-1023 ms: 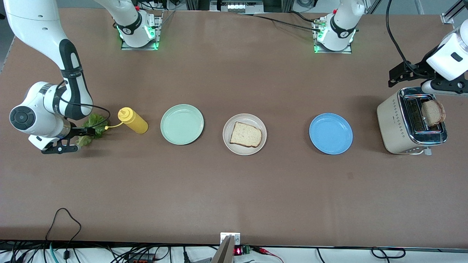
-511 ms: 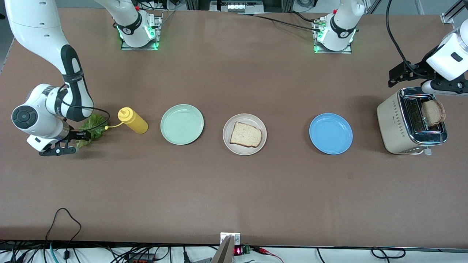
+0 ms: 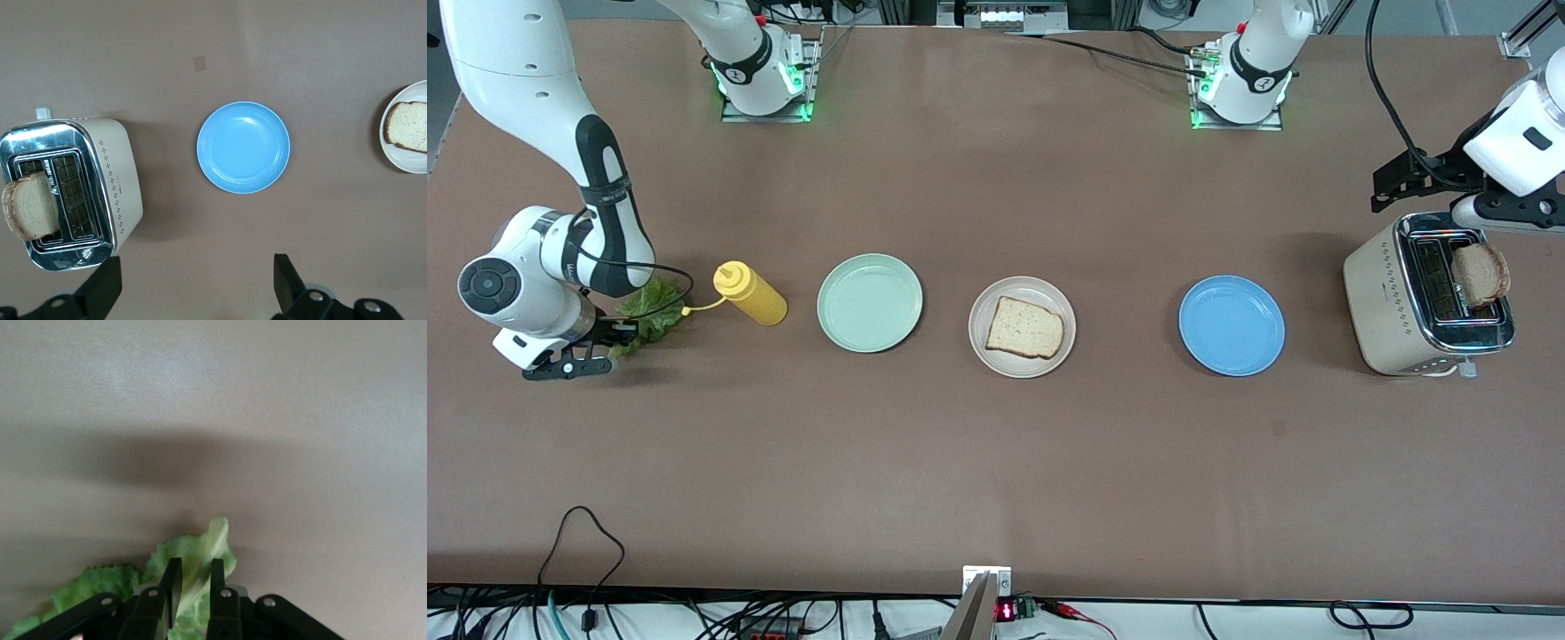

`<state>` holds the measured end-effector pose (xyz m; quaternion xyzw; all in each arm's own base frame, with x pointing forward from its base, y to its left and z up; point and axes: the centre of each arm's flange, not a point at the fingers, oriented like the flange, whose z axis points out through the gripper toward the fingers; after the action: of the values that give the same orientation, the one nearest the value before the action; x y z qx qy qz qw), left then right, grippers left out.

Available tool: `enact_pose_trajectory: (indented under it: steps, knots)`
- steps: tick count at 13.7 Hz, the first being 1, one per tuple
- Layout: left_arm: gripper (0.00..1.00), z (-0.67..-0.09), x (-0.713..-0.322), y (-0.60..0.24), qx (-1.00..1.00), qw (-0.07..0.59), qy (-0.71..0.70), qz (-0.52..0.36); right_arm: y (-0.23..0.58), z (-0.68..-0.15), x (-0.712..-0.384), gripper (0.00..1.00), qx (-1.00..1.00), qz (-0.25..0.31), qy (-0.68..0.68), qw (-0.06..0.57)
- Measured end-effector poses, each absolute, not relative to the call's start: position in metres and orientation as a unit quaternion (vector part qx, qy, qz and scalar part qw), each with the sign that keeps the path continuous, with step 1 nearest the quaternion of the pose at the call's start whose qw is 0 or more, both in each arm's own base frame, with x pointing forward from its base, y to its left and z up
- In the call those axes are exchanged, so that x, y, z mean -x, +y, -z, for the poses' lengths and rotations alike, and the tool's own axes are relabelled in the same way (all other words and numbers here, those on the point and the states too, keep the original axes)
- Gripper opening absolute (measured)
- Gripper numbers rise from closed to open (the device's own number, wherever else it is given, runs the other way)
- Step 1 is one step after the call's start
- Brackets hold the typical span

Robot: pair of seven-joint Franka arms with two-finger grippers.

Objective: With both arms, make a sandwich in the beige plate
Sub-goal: 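Grasp the green lettuce leaf with the right gripper, then carry the lettuce leaf over the beige plate with the right gripper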

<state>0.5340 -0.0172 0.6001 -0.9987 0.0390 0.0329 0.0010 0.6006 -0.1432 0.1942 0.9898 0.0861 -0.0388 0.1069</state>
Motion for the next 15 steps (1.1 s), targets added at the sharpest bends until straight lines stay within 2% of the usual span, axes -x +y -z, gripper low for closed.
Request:
enact_pose_trajectory:
  steps: [1, 2, 5, 7, 11, 15]
  knots:
    - [1.0, -0.6, -0.534, -0.017, 0.999, 0.001, 0.039, -0.033, -0.142, -0.194, -0.601, 0.07, -0.989, 0.039, 0.091, 0.107]
    - [1.0, -0.6, -0.534, -0.017, 0.999, 0.001, 0.039, -0.033, -0.14, -0.194, -0.601, 0.03, -0.989, 0.039, 0.096, 0.106]
    - [1.0, -0.6, -0.534, -0.018, 0.999, 0.001, 0.039, -0.033, -0.136, -0.199, -0.605, 0.03, -0.987, 0.041, 0.115, 0.104]
    - [1.0, -0.6, -0.534, -0.018, 0.999, 0.001, 0.039, -0.033, -0.131, -0.221, -0.614, 0.03, -0.983, 0.057, 0.146, 0.093]
    - [1.0, -0.6, -0.534, -0.018, 0.999, 0.001, 0.039, -0.033, -0.119, -0.314, -0.64, 0.03, -0.953, 0.073, 0.289, 0.06]
    - [1.0, -0.6, -0.534, -0.018, 0.999, 0.001, 0.04, -0.033, -0.09, -0.387, -0.648, 0.03, -0.903, 0.074, 0.421, 0.035]
